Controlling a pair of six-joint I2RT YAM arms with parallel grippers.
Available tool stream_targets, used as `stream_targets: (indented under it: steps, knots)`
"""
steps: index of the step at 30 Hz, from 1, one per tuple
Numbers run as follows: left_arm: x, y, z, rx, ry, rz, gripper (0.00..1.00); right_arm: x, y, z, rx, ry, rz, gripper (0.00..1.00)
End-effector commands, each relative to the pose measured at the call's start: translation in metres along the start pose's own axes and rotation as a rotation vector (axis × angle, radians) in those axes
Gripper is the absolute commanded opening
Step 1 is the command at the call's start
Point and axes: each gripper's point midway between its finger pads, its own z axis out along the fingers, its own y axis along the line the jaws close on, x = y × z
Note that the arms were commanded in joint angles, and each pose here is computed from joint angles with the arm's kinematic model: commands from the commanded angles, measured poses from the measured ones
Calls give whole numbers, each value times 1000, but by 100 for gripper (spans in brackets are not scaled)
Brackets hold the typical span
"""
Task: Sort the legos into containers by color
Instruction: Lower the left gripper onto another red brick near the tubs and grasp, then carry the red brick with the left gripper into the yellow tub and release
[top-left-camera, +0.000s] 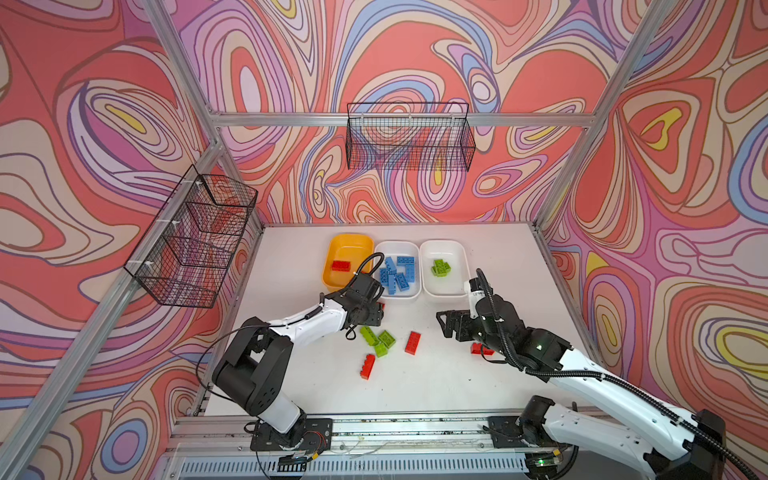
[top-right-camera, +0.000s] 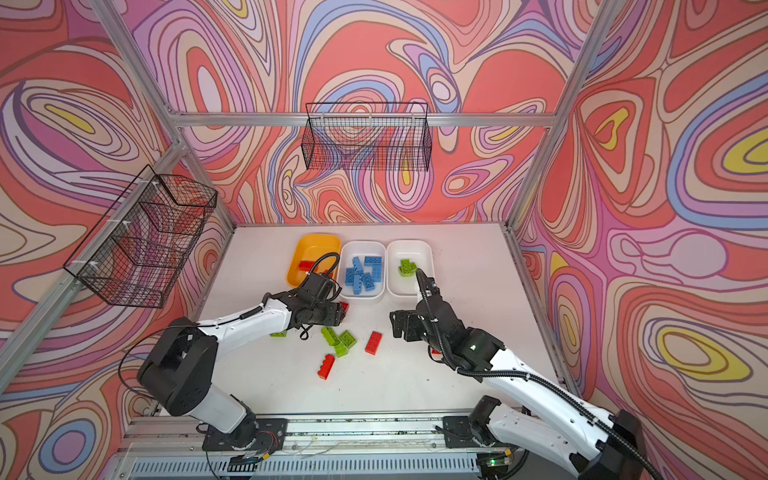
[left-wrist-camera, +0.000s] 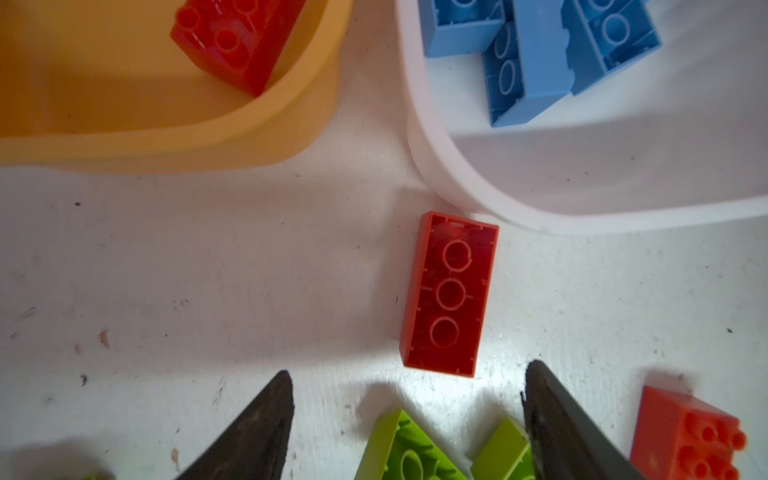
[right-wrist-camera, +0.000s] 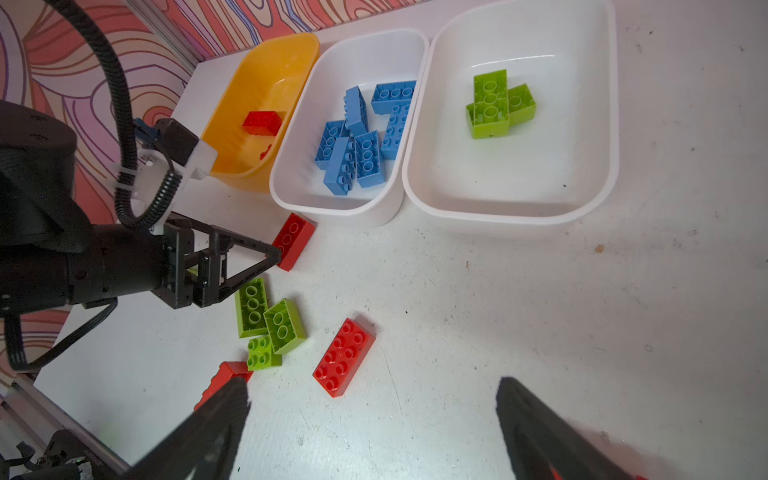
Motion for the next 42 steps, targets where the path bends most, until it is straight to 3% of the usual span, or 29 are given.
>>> stream_targets:
  steps: [1,10,15,19,29,36,42]
  knots:
    - [-15,-9,7,9,-21,32,72,1,-6,2,27,-12,22,98]
    - [-10,-13,38,-11,51,40,59,1,0,12,5,-6,21,98]
    - [1,-9,45,-31,95,31,35,-3,2,14,6,-14,5,98]
    - [7,-6,41,-46,117,30,22,-7,5,15,-2,-26,-11,98]
    - [-2,-7,-15,-44,51,8,8,-11,9,13,-19,-39,-25,98]
    - [-29,-1,-67,-45,-66,-24,8,-14,10,7,-24,-49,-23,98]
    - [-71,18,-96,-138,-169,-45,8,-24,14,1,-25,-63,-33,98]
